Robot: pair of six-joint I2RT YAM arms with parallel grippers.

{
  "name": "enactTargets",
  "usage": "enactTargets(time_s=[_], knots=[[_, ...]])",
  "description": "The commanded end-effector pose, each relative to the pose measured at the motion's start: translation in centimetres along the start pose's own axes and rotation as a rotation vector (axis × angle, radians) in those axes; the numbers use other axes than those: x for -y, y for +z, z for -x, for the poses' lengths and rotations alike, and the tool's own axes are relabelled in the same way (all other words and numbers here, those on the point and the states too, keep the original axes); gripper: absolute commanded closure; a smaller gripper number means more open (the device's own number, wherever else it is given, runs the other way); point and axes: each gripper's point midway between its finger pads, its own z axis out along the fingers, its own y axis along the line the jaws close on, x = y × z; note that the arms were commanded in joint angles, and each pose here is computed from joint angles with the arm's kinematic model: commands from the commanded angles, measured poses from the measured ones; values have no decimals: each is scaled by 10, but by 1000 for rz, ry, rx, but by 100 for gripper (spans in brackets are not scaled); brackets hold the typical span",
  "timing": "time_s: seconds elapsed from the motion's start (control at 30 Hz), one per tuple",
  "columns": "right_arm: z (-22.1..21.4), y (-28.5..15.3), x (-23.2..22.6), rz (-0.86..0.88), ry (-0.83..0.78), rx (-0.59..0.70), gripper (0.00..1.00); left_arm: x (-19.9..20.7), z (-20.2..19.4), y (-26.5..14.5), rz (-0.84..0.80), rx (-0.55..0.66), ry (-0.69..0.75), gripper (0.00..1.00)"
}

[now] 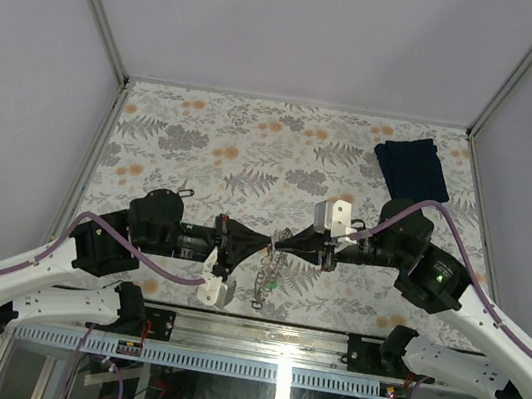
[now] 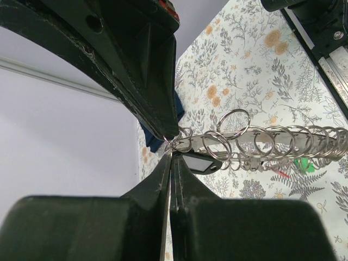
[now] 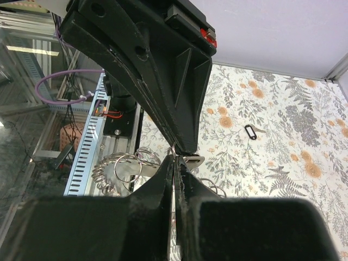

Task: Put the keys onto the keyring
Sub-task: Insert the key onto the keyring.

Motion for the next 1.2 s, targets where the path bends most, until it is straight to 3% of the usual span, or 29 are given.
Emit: enactTargets(time_s=[0.0,0.53,1.17], knots=[[32,-4,13,-58,-48,70,100,-15,17,-3,39,56,42,100],[28,-2,16,-69,-40,49,100,-14,18,-3,37,59,38,100],[47,-9,10,-57,-78,128,100,-8,12,0,7,41,21,100]])
